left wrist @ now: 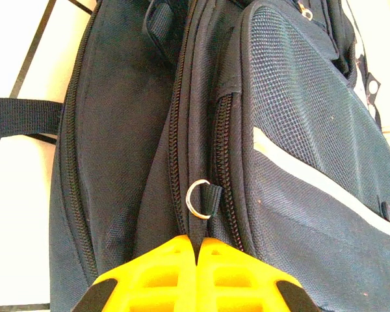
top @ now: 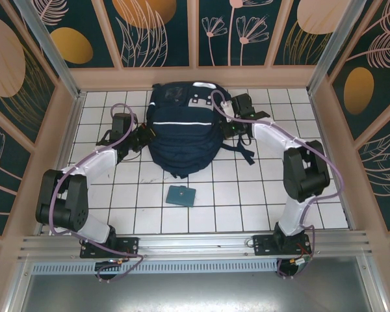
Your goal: Pack the student bag
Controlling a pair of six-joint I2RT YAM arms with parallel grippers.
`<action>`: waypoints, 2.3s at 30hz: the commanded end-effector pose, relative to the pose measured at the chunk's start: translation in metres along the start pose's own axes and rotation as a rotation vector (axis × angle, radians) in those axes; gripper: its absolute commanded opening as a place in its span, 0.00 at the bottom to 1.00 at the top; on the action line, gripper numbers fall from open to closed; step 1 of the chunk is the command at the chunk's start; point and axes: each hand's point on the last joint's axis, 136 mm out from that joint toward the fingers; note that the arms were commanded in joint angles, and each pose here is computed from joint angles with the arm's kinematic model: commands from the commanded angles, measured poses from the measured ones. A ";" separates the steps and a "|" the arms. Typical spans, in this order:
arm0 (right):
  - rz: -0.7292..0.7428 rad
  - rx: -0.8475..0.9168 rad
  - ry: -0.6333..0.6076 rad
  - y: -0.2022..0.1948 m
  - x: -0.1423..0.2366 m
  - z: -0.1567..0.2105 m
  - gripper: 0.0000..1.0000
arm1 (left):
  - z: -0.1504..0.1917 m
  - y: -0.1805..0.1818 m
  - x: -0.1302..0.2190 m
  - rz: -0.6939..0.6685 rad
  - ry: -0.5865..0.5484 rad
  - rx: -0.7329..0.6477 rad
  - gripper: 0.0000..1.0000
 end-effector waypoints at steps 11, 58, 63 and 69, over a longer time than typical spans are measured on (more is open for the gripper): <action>0.053 -0.186 -0.038 -0.019 0.011 -0.021 0.00 | -0.008 0.019 0.028 -0.085 -0.060 -0.076 0.00; -0.358 -0.138 0.078 0.093 -0.014 -0.019 0.78 | 0.000 -0.056 0.033 -0.131 -0.031 -0.411 0.63; -0.319 -0.122 0.085 0.091 -0.026 -0.021 0.78 | 0.003 -0.050 0.030 -0.151 -0.026 -0.407 0.64; -0.464 -0.073 0.217 0.111 -0.002 0.010 0.78 | 0.006 -0.042 0.029 -0.176 -0.024 -0.398 0.65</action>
Point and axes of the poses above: each hand's point on the last joint's axis, 136 mm out from that joint toward the fingers, its own x axis back along the fingers, its own y axis along the line the jaws close on, z = x × y, and after that the axes turned 13 degrees about -x, right-handed
